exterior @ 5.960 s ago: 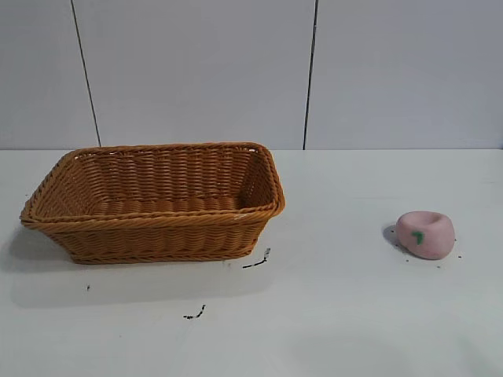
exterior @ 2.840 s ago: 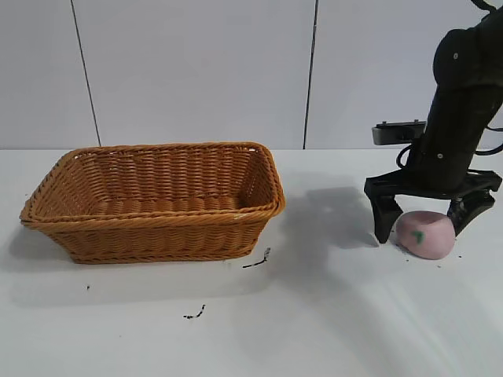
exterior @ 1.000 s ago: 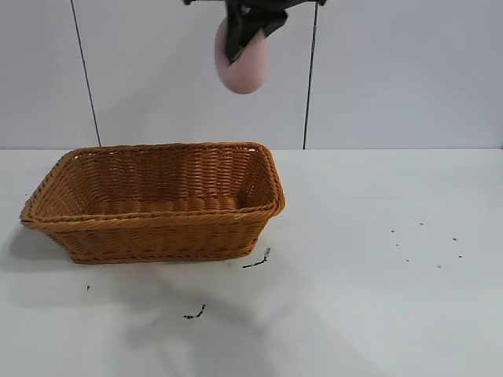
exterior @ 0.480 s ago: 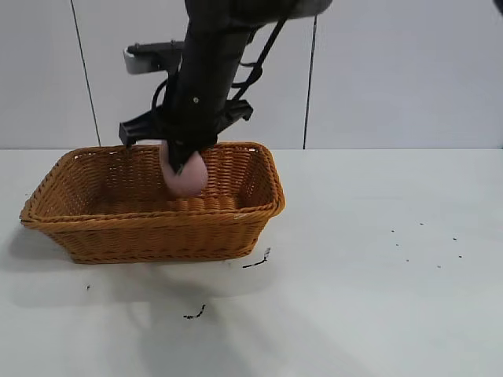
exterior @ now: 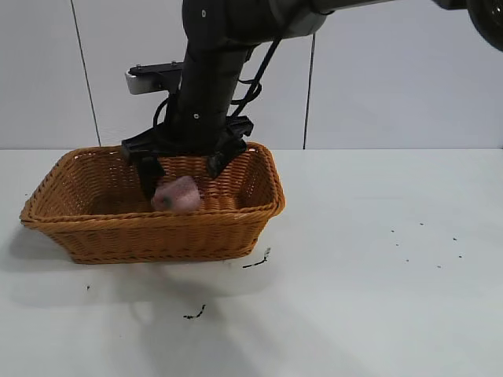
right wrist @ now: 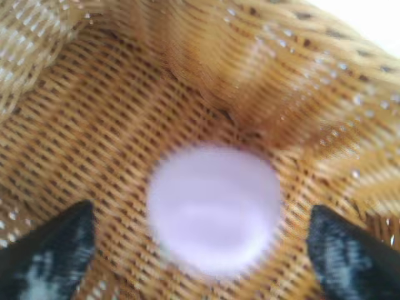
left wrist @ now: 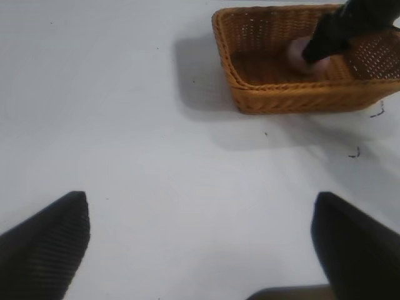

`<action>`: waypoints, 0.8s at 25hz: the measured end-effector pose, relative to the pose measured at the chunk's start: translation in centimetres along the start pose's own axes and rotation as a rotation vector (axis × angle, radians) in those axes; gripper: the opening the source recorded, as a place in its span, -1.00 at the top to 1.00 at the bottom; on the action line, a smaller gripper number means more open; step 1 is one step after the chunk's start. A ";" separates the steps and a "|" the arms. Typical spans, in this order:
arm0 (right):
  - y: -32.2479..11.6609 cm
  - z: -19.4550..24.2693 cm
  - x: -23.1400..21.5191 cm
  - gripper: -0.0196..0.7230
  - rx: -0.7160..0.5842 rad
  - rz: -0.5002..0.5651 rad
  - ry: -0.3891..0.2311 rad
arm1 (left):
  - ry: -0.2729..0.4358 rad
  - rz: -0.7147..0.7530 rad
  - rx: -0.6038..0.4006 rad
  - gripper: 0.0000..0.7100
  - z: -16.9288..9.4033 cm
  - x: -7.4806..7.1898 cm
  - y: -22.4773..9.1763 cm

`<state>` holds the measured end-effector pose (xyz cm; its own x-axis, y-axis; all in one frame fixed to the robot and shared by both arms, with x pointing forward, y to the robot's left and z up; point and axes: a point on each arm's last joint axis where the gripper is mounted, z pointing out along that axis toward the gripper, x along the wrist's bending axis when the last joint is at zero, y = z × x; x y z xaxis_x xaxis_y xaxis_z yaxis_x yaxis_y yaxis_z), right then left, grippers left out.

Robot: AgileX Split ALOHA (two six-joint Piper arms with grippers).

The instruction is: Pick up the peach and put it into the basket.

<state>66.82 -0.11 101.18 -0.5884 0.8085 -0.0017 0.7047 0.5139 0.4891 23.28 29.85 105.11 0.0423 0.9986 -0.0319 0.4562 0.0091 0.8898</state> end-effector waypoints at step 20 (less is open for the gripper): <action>-6.6 -7.4 -27.3 -0.92 0.026 0.492 -0.270 | 0.000 0.000 0.000 -0.95 0.0 0.0 0.0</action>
<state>75.28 -27.68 104.43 -0.0681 0.9977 -0.0040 0.8822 0.0621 0.4667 23.28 29.85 105.11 0.0423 0.9986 -0.0319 0.4562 0.0091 0.8898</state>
